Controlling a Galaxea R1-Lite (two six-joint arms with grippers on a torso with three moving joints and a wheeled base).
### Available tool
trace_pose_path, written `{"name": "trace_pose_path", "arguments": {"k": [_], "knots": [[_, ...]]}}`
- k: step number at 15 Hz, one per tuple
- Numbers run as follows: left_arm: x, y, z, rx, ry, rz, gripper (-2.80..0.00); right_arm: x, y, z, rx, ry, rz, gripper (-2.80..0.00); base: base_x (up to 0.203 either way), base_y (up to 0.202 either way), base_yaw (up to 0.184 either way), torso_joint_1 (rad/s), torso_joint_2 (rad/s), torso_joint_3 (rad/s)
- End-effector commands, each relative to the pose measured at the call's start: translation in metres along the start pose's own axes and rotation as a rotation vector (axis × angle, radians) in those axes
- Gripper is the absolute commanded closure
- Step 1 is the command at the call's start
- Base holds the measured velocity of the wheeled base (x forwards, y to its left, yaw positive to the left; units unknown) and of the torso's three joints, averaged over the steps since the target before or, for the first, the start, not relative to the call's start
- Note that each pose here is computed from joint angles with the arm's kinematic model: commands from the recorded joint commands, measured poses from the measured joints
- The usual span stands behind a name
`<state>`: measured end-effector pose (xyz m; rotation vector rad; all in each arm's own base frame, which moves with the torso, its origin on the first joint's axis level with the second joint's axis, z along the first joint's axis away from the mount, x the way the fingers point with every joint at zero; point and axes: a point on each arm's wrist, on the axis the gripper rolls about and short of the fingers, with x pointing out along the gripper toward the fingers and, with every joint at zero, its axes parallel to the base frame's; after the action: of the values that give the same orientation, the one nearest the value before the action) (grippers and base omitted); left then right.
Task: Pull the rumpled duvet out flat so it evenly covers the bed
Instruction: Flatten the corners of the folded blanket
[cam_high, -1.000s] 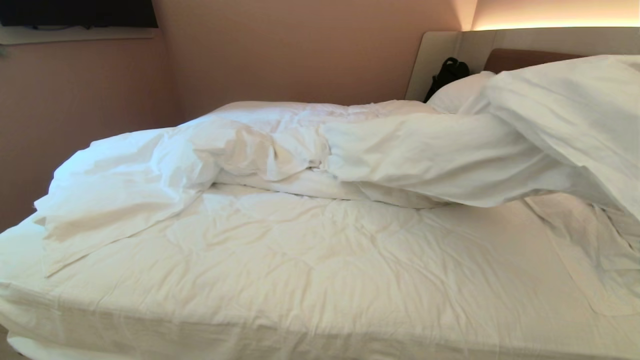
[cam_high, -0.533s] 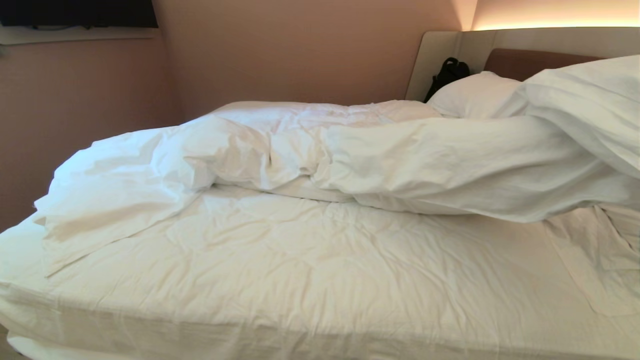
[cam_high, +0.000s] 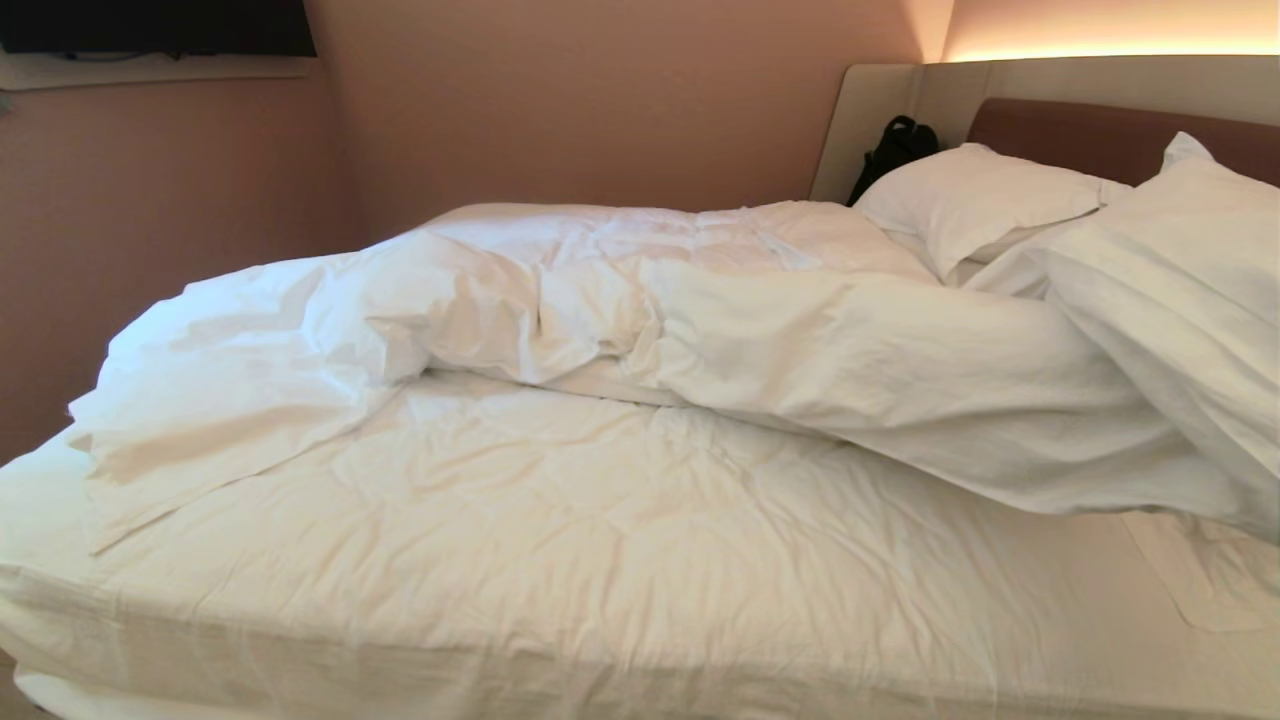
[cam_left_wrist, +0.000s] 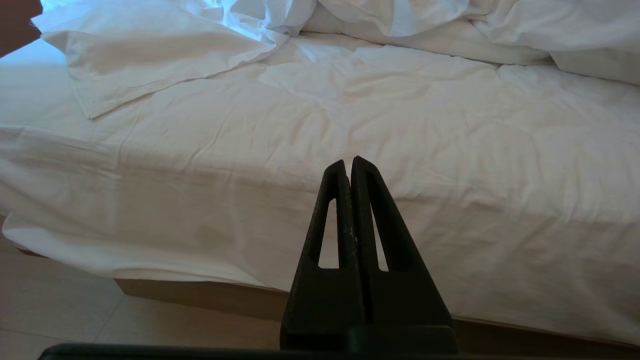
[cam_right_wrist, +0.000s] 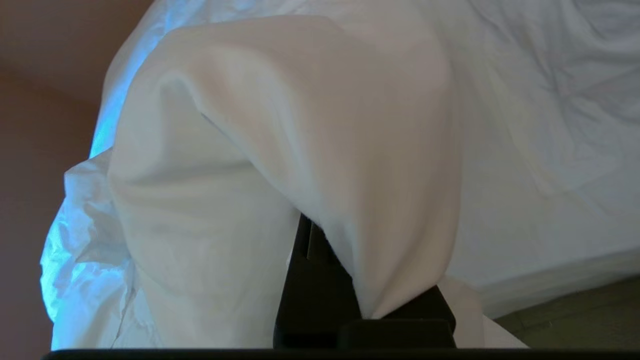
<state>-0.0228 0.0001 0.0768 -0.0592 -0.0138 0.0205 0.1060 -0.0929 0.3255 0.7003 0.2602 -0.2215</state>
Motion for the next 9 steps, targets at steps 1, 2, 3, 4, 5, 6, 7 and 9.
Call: {"name": "trace_pose_path", "arguments": {"k": [1, 2, 3, 4, 5, 6, 7, 9], "knots": [[0.000, 0.000, 0.000, -0.001, 0.001, 0.001, 0.00, 0.002, -0.005, -0.004, 0.004, 0.003, -0.060, -2.80, 0.000, 0.000, 0.000, 0.000, 0.00, 0.000], [0.000, 0.000, 0.000, -0.001, 0.001, 0.001, 0.00, 0.002, -0.004, -0.003, 0.003, 0.001, -0.059, -2.80, 0.000, 0.000, 0.000, 0.000, 0.00, 0.000], [0.000, 0.000, 0.000, -0.001, 0.001, 0.001, 0.00, 0.001, -0.004, -0.003, 0.003, -0.001, -0.059, -2.80, 0.000, 0.000, 0.000, 0.000, 0.00, 0.000], [0.000, 0.000, 0.000, -0.001, 0.001, 0.001, 0.00, 0.000, -0.002, -0.002, -0.003, -0.008, -0.056, -2.80, 0.000, 0.000, 0.000, 0.000, 0.00, 0.000], [0.000, 0.000, 0.000, -0.001, 0.001, 0.001, 0.00, -0.001, -0.001, -0.002, -0.008, -0.012, -0.054, -2.80, 0.000, 0.000, 0.000, 0.000, 0.00, 0.000], [0.000, 0.000, 0.000, -0.001, 0.001, 0.001, 0.00, -0.002, 0.000, -0.002, -0.012, -0.016, -0.051, -2.80, 0.000, 0.000, 0.000, 0.000, 0.00, 0.000], [0.000, 0.000, 0.000, -0.001, 0.001, 0.001, 0.00, -0.005, 0.003, 0.000, -0.020, -0.026, -0.046, -2.80, 0.000, 0.000, 0.000, 0.000, 0.00, 0.000], [0.000, 0.000, 0.000, -0.001, 0.001, 0.001, 0.00, -0.014, 0.011, 0.000, -0.050, -0.057, -0.015, -2.80, 0.000, 0.000, 0.000, 0.000, 0.00, 0.000]]}}
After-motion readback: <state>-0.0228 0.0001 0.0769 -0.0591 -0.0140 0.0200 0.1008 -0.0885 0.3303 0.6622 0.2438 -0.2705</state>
